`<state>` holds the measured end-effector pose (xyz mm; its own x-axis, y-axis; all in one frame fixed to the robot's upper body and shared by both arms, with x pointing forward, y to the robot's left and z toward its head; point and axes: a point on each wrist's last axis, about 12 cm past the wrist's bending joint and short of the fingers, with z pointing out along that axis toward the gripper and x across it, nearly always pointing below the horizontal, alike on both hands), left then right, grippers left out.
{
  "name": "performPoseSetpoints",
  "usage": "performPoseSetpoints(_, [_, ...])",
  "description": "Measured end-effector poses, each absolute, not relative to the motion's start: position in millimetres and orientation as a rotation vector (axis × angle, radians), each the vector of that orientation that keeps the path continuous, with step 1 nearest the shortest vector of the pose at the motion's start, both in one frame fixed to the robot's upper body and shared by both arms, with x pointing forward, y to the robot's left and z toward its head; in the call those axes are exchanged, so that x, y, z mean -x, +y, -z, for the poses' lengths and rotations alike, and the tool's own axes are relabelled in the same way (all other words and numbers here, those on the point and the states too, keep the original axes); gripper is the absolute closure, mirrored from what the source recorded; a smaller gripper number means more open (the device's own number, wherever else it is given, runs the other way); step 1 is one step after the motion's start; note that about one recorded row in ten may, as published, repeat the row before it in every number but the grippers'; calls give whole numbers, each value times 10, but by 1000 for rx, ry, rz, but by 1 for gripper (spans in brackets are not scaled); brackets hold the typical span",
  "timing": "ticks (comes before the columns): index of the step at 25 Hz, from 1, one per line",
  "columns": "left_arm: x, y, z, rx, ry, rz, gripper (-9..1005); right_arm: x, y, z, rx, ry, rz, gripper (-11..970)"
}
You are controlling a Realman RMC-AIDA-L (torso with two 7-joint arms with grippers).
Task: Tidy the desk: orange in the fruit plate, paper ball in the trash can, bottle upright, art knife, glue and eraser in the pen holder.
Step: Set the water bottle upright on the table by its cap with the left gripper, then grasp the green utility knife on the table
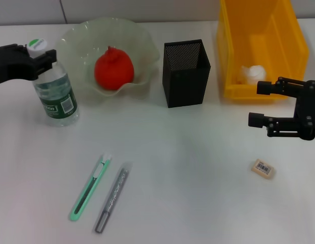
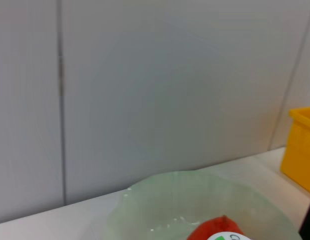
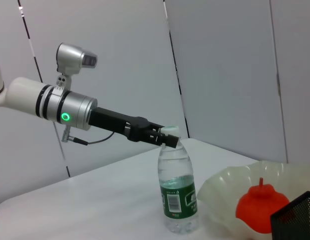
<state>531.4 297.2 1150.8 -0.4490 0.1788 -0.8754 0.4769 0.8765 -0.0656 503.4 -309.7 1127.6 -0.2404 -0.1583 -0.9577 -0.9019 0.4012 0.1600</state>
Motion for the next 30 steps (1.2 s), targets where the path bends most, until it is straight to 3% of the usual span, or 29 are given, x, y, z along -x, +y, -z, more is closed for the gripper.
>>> performPoseSetpoints(9, [-5277, 2906, -11457, -543, 2023, 367, 561, -5042, -3094, -11274, 938, 1673, -944, 116])
performPoseSetpoints(12, [-5254, 2926, -11493, -551, 2005, 348, 503, -5038, -3093, -11264, 934, 1675, -949, 116])
performPoseSetpoints(18, [-5237, 2958, -11504, -552, 1999, 332, 269, -5041, -3088, -11260, 937, 1676, -952, 117])
performPoseSetpoints(19, [-5146, 3046, -11651, -546, 1928, 298, 238, -5043, -3083, -11262, 942, 1676, -952, 117])
performPoseSetpoints(22, [-5090, 3105, -11729, -525, 1883, 318, 147, -5048, -3067, -11277, 964, 1674, -952, 117])
performPoseSetpoints(24, [-5090, 3105, -11729, -525, 1883, 318, 147, -5057, -3042, -11307, 985, 1675, -954, 117])
performPoseSetpoints(26, [-4832, 3295, -11732, -588, 1705, 555, 148, -5076, -3003, -11351, 1002, 1687, -960, 117])
performPoseSetpoints(30, [-4776, 3360, -11686, -586, 1675, 613, 149, -5132, -2922, -11501, 1026, 1775, -972, 116])
